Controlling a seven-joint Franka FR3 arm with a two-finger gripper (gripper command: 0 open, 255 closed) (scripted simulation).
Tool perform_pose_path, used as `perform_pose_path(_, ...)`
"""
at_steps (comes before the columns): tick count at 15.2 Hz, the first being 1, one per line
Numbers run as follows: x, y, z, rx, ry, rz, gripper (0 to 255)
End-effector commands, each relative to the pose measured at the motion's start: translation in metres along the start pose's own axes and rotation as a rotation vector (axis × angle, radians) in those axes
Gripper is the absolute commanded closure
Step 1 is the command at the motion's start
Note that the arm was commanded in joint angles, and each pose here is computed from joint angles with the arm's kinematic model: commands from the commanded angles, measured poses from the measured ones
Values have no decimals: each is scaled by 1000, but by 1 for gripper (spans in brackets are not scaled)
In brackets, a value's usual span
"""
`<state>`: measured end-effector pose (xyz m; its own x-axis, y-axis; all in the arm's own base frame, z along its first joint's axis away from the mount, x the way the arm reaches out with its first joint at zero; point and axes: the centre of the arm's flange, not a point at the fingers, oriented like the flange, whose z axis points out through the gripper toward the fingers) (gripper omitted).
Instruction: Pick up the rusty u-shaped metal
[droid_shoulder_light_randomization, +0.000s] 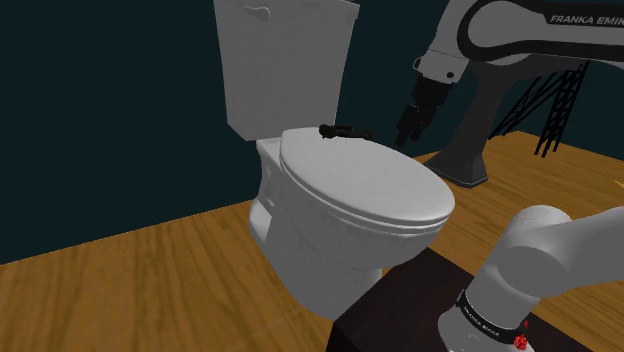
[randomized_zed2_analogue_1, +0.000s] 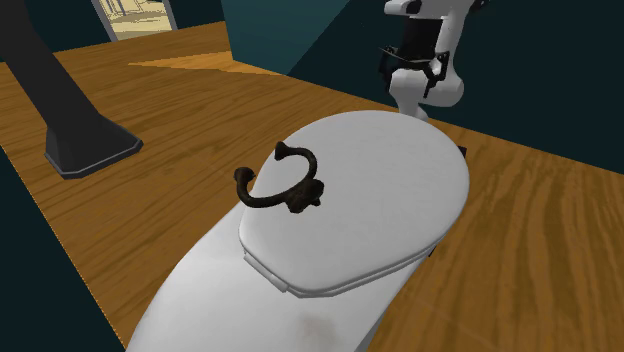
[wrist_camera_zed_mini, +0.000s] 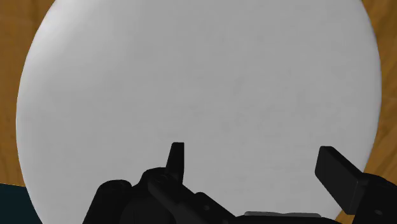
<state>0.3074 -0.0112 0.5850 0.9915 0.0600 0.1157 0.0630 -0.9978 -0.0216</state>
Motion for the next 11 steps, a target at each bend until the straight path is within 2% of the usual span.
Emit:
perform_pose_path(1, 0, 0, 0, 0, 0, 0, 0)
perform_pose_path(11, 133, 61, 23, 37, -101, -28, 0)
